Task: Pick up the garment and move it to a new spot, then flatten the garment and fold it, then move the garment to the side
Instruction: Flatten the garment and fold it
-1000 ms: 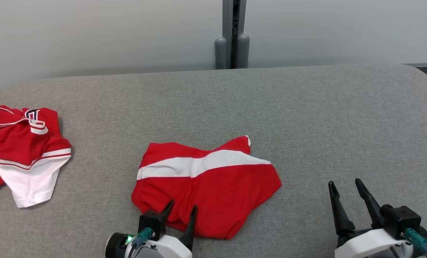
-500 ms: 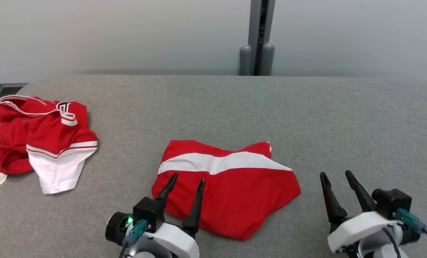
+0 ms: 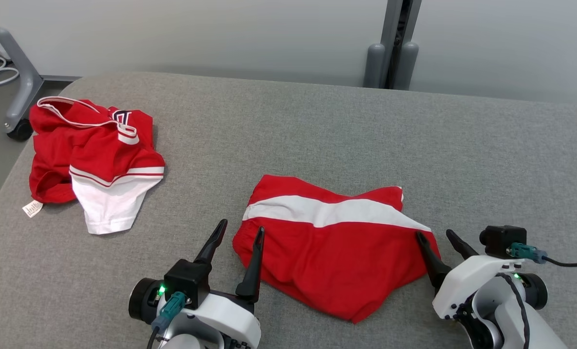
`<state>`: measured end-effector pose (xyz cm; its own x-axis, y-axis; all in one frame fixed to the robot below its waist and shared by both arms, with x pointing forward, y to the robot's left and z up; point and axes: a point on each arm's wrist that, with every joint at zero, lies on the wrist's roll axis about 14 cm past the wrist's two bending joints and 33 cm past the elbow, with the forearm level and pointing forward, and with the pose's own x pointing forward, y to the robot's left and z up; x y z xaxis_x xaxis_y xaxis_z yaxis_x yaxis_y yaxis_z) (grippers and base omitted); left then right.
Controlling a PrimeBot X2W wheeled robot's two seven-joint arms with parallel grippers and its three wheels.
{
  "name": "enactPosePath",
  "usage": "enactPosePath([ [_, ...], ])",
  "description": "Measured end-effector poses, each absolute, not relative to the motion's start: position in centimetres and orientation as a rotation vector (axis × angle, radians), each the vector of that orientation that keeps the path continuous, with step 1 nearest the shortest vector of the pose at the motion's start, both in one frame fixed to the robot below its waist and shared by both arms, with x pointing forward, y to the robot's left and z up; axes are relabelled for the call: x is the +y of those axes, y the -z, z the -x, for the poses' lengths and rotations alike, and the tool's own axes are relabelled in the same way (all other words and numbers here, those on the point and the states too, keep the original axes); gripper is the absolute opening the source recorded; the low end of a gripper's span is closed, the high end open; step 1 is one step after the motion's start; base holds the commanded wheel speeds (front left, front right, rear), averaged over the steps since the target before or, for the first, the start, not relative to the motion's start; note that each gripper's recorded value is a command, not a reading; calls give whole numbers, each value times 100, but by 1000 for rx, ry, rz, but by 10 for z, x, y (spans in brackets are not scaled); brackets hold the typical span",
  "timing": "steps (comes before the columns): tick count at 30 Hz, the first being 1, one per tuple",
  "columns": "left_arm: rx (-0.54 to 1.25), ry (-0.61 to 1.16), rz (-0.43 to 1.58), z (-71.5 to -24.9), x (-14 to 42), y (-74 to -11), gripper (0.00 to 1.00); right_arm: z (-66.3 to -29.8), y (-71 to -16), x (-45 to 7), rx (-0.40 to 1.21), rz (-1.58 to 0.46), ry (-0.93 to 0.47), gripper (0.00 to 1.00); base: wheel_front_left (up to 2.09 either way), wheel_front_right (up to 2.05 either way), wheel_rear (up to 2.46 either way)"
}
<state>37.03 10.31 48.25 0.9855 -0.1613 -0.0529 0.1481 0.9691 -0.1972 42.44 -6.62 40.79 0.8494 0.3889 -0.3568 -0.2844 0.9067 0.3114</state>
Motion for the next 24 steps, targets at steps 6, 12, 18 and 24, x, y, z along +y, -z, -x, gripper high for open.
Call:
enactPosePath([
  [6,78,143,192,-372,107,-479,100,-420,-390,-56,522,-286,-382,63,0,0,0],
  [12,83,143,189,-375,107,-477,100,-422,-390,-61,507,-305,-372,0,0,0,0],
  [18,88,160,189,-379,101,-476,100,-438,-407,-84,378,-285,-324,0,0,0,0],
  [24,77,171,188,-382,97,-479,100,-453,-430,-119,243,-194,-268,0,0,0,0],
])
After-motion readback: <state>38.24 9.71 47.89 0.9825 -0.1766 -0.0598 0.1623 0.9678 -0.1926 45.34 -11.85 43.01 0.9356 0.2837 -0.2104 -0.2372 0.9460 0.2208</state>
